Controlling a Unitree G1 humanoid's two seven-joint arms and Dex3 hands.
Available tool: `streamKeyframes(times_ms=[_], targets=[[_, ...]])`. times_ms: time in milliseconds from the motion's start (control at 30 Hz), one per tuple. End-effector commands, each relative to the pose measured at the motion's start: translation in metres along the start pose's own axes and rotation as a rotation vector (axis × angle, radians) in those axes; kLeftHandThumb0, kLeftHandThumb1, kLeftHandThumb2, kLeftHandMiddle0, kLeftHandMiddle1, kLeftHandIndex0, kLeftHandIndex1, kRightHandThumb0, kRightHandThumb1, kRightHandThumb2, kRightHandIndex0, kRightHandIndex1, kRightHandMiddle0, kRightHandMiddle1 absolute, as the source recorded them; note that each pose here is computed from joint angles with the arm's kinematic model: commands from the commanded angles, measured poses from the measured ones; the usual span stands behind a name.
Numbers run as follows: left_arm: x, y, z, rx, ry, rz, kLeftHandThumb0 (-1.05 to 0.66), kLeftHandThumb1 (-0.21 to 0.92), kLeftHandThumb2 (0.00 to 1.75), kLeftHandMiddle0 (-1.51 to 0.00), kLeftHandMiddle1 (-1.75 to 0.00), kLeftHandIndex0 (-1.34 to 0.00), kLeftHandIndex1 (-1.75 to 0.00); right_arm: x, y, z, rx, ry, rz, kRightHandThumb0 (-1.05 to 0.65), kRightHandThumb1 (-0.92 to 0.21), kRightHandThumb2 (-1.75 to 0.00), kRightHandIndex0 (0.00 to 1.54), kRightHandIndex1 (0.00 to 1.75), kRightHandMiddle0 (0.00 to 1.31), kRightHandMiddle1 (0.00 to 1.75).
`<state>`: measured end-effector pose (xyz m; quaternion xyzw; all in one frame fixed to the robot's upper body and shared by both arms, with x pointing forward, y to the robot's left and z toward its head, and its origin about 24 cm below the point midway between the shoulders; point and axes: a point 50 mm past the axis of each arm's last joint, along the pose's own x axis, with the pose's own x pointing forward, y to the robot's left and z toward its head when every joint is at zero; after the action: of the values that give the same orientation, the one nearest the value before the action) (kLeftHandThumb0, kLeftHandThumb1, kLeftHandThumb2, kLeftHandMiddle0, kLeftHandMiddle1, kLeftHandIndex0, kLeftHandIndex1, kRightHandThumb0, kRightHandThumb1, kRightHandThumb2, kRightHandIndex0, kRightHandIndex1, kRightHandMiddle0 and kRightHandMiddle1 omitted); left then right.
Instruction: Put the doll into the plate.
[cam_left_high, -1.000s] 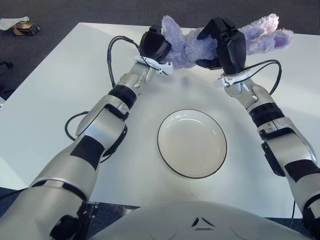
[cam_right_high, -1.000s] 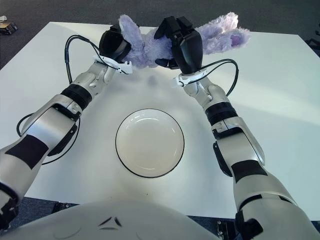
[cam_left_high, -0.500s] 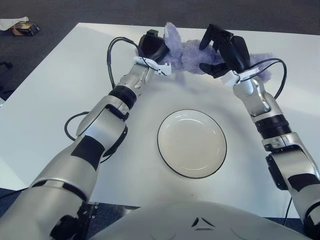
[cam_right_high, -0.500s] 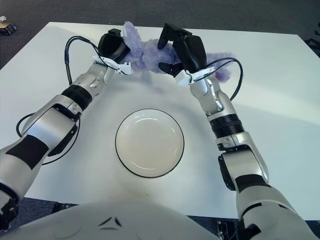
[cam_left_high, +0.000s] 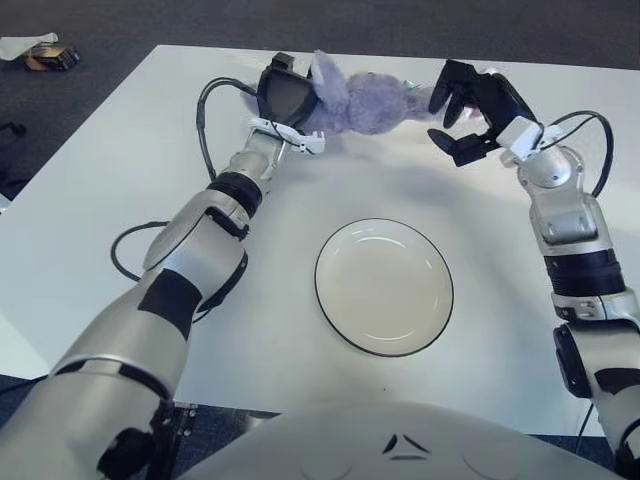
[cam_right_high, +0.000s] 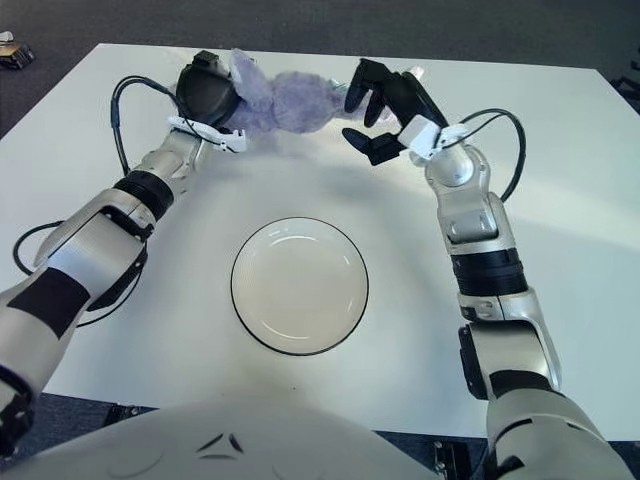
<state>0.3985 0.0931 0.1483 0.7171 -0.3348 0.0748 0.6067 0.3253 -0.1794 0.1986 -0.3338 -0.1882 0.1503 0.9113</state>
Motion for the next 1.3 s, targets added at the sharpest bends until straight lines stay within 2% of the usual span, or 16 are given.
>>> streamKeyframes(times_ms=[0,133,267,400,567,833,967,1167,1267], targets=[[0.009,0.014,-0.006,0.052,-0.032,0.114,-0.46,0.39,1.23,-1.35,-1.75,-0.56,-1.75,-0.002,-0.007,0.001,0.158,0.033,0.013,-0.27,-0.59,-0.88,0.42,1.44,0.41,1.66],[0.006,0.017,-0.01,0.071,-0.051,0.196,-0.45,0.43,1.18,-1.34,-1.75,-0.53,-1.75,0.001,-0.015,0.0,0.389,0.115,0.065,-0.36,-0.67,-0.77,0.36,1.48,0.42,1.63],[0.003,0.02,-0.014,0.085,-0.072,0.272,-0.44,0.45,1.16,-1.34,-1.75,-0.51,-1.75,0.003,-0.023,0.001,0.477,0.164,0.083,-0.37,-0.74,-0.69,0.34,1.49,0.37,1.65],[-0.002,0.024,-0.019,0.107,-0.101,0.381,-0.44,0.45,1.15,-1.34,-1.75,-0.51,-1.75,0.006,-0.034,0.002,0.531,0.204,0.1,-0.37,-0.75,-0.69,0.34,1.49,0.35,1.67],[-0.006,0.029,-0.025,0.133,-0.14,0.499,-0.44,0.45,1.15,-1.35,-1.75,-0.51,-1.75,0.008,-0.044,0.001,0.557,0.244,0.119,-0.38,-0.7,-0.8,0.38,1.45,0.34,1.72],[-0.009,0.04,-0.029,0.153,-0.234,0.668,-0.45,0.41,1.2,-1.36,-1.75,-0.54,-1.75,0.016,-0.051,-0.008,0.599,0.288,0.144,-0.39,-0.64,-0.88,0.32,1.31,0.37,1.73],[-0.009,0.045,-0.029,0.145,-0.29,0.732,-0.46,0.39,1.22,-1.37,-1.75,-0.55,-1.75,0.025,-0.05,-0.001,0.566,0.292,0.151,-0.4,-0.61,-0.92,0.32,1.24,0.41,1.72],[-0.007,0.048,-0.026,0.139,-0.314,0.754,-0.46,0.37,1.25,-1.38,-1.75,-0.57,-1.75,0.03,-0.047,0.004,0.499,0.258,0.138,-0.39,-0.64,-0.85,0.35,1.12,0.4,1.7],[-0.006,0.048,-0.024,0.139,-0.321,0.757,-0.46,0.37,1.26,-1.38,-1.75,-0.58,-1.75,0.031,-0.046,0.005,0.489,0.247,0.134,-0.38,-0.7,-0.76,0.33,1.02,0.37,1.68]])
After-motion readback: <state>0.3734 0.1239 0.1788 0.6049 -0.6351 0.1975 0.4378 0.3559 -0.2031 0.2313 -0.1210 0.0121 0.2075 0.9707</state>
